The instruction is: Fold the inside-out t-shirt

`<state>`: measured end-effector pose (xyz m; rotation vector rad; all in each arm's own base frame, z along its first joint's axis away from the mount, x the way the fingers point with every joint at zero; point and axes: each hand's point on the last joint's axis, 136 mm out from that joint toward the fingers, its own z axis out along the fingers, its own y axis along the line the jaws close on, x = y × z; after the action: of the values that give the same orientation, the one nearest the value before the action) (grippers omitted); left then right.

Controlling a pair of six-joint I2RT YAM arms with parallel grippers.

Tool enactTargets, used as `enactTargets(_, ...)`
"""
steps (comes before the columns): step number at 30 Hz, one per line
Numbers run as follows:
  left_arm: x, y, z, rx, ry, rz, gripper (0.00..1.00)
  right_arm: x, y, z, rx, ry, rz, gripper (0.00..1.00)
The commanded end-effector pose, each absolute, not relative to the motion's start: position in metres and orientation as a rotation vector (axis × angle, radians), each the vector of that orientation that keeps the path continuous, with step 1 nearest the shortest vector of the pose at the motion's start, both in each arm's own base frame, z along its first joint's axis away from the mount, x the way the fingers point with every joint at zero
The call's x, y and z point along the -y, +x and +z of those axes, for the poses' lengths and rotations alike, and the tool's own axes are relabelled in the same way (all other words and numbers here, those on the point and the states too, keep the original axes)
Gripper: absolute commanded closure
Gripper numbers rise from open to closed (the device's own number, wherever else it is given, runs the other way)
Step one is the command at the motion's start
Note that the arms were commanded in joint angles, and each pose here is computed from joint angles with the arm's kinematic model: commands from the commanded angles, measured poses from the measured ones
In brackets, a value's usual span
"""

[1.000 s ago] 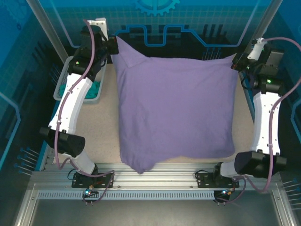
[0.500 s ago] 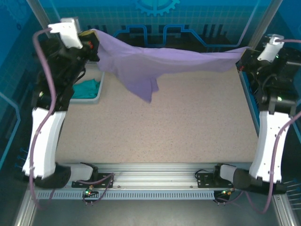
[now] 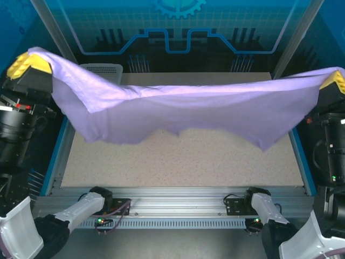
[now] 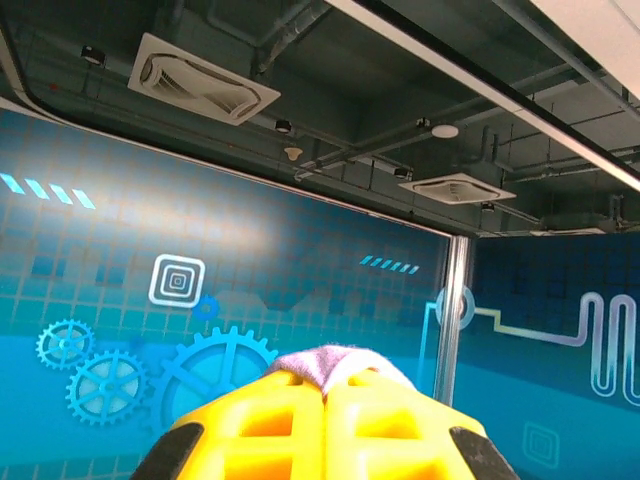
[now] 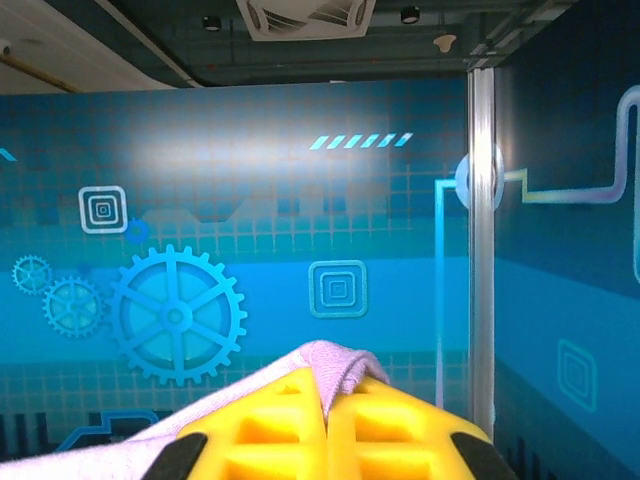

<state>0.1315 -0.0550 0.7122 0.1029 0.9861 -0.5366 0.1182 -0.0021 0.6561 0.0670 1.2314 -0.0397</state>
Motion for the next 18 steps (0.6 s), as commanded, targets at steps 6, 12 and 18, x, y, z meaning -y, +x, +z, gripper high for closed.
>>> enactTargets(6, 0.080, 0.310, 0.650, -1.284, 0.052, -0.343, 1.00, 0.037, 0.233, 0.589, -1.510, 0.096, -0.104, 0.97)
enactTargets(12, 0.103, 0.445, 0.542, -1.488, 0.030, -0.301, 1.00, 0.049, 0.340, 0.498, -1.686, 0.074, -0.065, 0.96)
enactTargets(18, 0.111, 0.581, 0.391, -1.739, -0.010, -0.299, 1.00, 0.055, 0.470, 0.372, -1.927, 0.058, -0.076, 0.93)
